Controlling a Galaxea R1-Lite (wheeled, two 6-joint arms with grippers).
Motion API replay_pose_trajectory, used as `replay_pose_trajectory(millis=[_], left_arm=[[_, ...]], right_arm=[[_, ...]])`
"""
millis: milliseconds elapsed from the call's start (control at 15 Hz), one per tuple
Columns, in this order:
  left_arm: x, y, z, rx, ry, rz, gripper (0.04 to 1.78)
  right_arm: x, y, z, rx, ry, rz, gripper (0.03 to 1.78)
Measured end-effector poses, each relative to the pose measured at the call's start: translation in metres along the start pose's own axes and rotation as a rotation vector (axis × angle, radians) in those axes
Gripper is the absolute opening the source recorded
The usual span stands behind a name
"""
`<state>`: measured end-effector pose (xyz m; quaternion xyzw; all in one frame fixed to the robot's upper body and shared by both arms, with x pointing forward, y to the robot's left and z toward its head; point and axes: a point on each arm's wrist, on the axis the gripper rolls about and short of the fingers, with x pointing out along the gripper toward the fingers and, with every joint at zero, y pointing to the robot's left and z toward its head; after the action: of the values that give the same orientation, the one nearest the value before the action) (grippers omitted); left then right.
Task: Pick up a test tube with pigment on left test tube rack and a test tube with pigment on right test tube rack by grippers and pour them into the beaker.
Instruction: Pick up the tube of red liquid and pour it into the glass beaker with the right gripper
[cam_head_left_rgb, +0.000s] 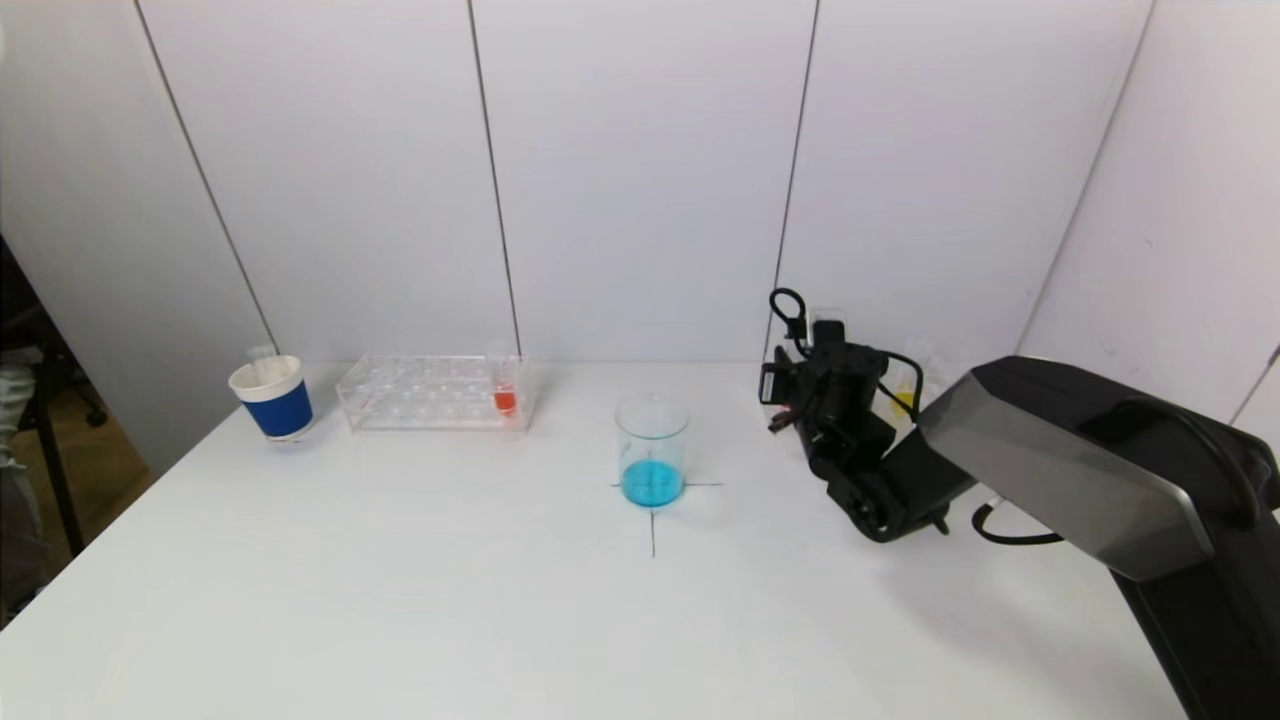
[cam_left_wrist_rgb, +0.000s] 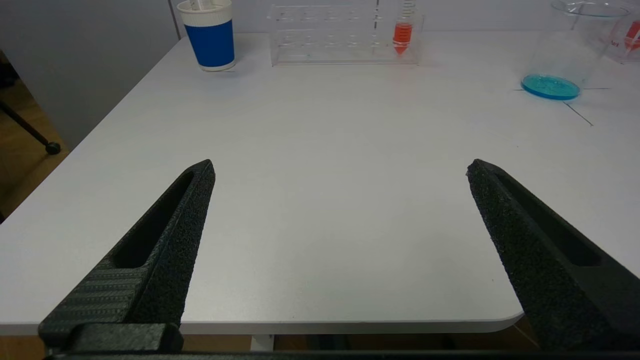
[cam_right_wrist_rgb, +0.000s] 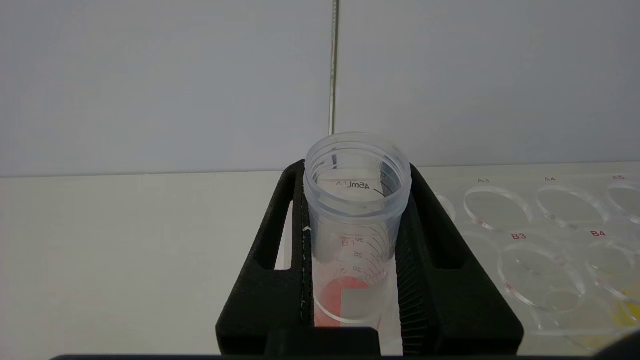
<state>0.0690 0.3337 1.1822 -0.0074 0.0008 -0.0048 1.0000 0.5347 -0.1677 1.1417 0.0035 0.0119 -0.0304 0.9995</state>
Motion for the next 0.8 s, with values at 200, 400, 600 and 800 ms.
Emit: replay_pose_trajectory(millis=[200, 400, 600, 800], left_arm=[[0.000, 0.000, 0.000, 0.000, 0.000, 0.000, 1.76], [0.000, 0.000, 0.000, 0.000, 0.000, 0.000, 1.76], [0.000, 0.000, 0.000, 0.000, 0.000, 0.000, 1.76], [0.000, 0.000, 0.000, 0.000, 0.000, 0.000, 1.76]], right_arm=[[-0.001, 0.000, 0.006, -0.005, -0.003, 0.001, 0.52], [-0.005, -0.001, 0.019, -0.009, 0.000, 0.001, 0.52], [-0.008, -0.004, 0.039, -0.019, -0.013, 0.000, 0.52], [-0.014, -0.007, 0.065, -0.027, -0.031, -0.003, 0.52]])
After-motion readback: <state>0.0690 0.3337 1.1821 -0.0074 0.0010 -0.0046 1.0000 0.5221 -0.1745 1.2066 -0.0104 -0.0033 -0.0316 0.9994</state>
